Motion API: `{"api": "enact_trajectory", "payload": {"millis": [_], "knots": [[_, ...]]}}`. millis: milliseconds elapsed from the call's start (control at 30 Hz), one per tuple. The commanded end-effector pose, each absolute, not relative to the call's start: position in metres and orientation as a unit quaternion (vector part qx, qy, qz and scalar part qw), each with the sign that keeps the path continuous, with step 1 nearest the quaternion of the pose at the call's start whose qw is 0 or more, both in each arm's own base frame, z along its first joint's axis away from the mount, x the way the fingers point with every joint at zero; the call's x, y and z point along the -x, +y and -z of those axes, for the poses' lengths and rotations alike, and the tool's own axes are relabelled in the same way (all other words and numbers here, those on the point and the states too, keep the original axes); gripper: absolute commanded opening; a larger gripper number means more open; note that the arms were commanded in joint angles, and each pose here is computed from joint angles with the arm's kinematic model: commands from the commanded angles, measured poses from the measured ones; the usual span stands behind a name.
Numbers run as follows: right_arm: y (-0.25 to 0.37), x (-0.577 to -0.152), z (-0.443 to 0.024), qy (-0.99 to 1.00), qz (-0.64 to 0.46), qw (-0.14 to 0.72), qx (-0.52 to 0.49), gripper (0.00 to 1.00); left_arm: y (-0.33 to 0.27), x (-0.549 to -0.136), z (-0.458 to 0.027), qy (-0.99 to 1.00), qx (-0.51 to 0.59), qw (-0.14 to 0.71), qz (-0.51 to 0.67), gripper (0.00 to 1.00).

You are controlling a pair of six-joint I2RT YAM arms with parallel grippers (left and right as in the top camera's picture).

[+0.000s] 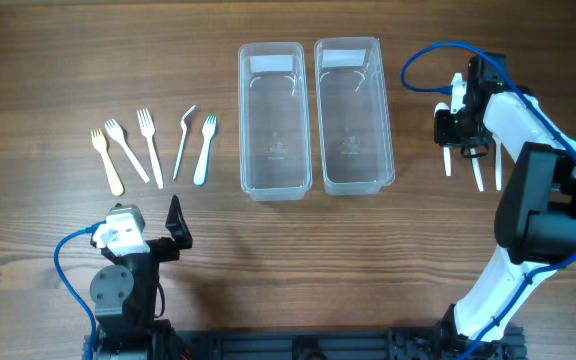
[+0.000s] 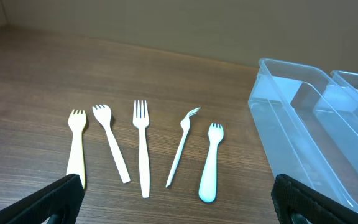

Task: Pack container
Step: 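Lower the right gripper and grasp two white spoons by their handles, then carry the spoons to the right container and release them inside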

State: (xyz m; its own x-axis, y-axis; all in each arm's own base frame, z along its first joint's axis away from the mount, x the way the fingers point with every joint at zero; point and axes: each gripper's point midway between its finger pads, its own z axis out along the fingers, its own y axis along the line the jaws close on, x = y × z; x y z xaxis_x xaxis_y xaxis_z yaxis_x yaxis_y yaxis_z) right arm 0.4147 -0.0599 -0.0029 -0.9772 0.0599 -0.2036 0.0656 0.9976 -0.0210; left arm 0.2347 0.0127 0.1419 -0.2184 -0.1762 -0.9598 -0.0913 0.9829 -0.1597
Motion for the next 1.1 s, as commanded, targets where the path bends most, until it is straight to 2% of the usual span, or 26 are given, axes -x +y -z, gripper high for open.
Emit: {"api": "enact_trajectory", "payload": {"millis": [0,367,633,833,1067], "knots": [[-0.061,-0.412,0.017,0.996,0.013,0.084,-0.033,0.05,0.009,-0.235,-0.142,0.779,0.073,0.621,0.035,1.0],[-0.061,-0.421,0.002,0.995,0.014,0.095,-0.031,0.04,0.009,-0.235,-0.142,0.779,0.073,0.621,0.035,1.0],[-0.043,-0.463,-0.073,0.987,0.014,0.16,-0.007,0.04,0.009,-0.235,-0.142,0.779,0.073,0.621,0.035,1.0],[0.0,-0.473,-0.126,0.981,0.0,0.188,0.034,0.04,0.009,-0.235,-0.142,0.779,0.073,0.621,0.035,1.0],[0.07,-0.467,-0.142,0.977,-0.021,0.19,0.091,0.04,0.009,-0.235,-0.142,0.779,0.073,0.621,0.035,1.0]]}}
